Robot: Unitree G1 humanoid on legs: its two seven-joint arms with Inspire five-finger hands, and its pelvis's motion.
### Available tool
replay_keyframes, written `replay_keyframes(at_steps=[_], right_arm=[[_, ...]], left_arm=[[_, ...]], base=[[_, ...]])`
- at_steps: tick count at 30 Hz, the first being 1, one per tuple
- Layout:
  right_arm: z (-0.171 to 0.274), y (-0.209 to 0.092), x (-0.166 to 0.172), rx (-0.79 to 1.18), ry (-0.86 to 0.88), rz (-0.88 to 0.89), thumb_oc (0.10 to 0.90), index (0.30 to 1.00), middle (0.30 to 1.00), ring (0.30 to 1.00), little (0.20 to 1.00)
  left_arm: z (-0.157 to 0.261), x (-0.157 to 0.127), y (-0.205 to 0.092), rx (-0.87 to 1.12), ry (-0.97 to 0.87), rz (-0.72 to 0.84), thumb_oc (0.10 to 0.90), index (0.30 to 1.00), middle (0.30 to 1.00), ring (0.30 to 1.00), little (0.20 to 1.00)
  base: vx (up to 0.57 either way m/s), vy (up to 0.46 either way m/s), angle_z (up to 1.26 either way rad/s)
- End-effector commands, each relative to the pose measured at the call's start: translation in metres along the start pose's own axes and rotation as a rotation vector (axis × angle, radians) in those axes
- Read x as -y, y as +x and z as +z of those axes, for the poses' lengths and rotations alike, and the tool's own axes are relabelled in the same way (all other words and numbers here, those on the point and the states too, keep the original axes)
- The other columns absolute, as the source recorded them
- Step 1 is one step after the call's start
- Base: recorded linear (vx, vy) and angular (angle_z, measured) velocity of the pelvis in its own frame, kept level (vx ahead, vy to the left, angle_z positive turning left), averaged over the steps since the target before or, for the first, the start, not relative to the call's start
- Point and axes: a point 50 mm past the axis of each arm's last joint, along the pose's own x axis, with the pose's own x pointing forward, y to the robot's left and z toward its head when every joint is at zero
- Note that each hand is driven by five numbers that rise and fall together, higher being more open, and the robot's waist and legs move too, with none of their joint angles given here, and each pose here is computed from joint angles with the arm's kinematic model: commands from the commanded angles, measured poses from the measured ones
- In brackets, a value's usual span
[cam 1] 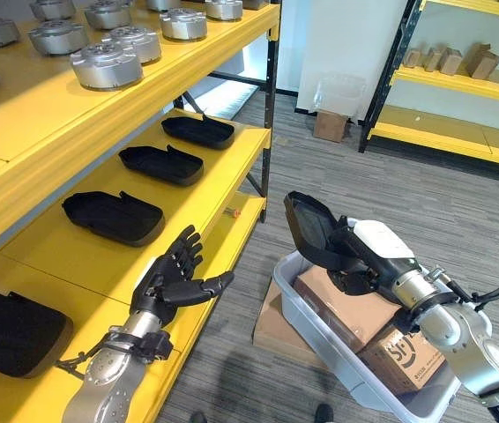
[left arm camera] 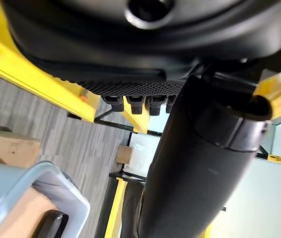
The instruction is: Move parts from the plastic box to the shelf.
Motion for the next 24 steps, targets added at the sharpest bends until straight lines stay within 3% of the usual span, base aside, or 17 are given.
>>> replay_keyframes(at_steps=[1,14,24], right_arm=[[0.039,0.007,0.061,0.245,-0.102,-0.263,0.4,0.3,0.3,0.3,0.3],[0.046,-0.003,0.081,0.265,-0.189,-0.491,0.4,0.3,0.3,0.3,0.3],[0.04,-0.011,0.09,0.215,-0.253,-0.626,0.4,0.3,0.3,0.3,0.3]], left_arm=[[0.05,0.004,0.012,0.252,0.048,-0.07,0.9,1.0,1.0,1.0,1.0],[0.053,0.007,0.009,0.261,0.065,-0.15,0.9,1.0,1.0,1.0,1.0],[0.069,0.032,0.016,0.347,0.058,-0.355,0.9,1.0,1.0,1.0,1.0]], base=[[-0.01,0.031,0.12],[0.01,0.018,0.15],[-0.01,-0.067,0.69]])
